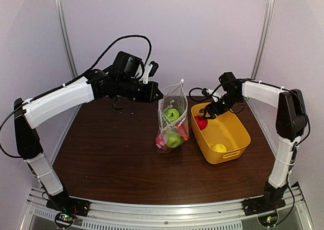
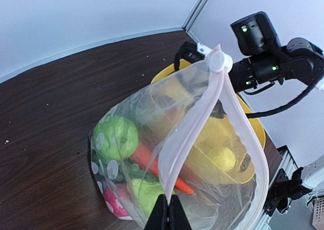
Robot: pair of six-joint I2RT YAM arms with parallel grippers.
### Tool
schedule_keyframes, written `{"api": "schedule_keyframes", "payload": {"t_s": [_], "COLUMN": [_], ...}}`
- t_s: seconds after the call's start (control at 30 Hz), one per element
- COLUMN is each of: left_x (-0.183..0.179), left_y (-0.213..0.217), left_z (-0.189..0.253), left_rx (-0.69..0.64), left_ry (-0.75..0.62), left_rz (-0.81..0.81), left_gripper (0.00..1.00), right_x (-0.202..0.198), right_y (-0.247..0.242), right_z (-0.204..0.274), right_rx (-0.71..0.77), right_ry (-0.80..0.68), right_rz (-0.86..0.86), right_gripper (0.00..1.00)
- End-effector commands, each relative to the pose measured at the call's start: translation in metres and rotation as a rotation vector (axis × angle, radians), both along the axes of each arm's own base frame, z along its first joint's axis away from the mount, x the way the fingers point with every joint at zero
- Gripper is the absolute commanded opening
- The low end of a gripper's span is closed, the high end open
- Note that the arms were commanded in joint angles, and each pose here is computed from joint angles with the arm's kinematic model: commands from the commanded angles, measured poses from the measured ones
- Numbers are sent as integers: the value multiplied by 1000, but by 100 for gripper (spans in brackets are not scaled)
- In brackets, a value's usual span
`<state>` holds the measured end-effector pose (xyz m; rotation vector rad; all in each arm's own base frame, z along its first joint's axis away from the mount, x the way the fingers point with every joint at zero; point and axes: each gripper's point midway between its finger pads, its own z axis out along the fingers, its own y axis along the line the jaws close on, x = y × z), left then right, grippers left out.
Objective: Place the food in the zip-top bag and seal the zipper
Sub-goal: Pick up the fake fruit from the bin.
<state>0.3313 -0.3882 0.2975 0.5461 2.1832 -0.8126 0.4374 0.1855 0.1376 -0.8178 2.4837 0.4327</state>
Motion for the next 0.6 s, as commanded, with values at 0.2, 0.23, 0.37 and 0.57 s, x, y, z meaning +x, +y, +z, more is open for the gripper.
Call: {"api": "schedule_keyframes", "payload": {"t_s": [0.2,0.23,0.37,0.57], "left_x": [-2,-1,0,0], "left_y": [-1,-2,-4,-8], "left_z": [13,14,15,14], "left_rx": [-67,-69,-75,-90], "left_ry": [-14,-16,-15,-1], "left_rz": [-9,-9,-11,-20], "left_gripper": [0,0,0,0], "right_x": [31,32,38,40], "right_y": [28,31,35,34], "right_z": [-40,-43,-56,-71], "right_rx": [102,112,131,123], "right_ry": [63,73,88,90], "right_rz": [30,34,35,22], "right_gripper": [88,90,92,82]}}
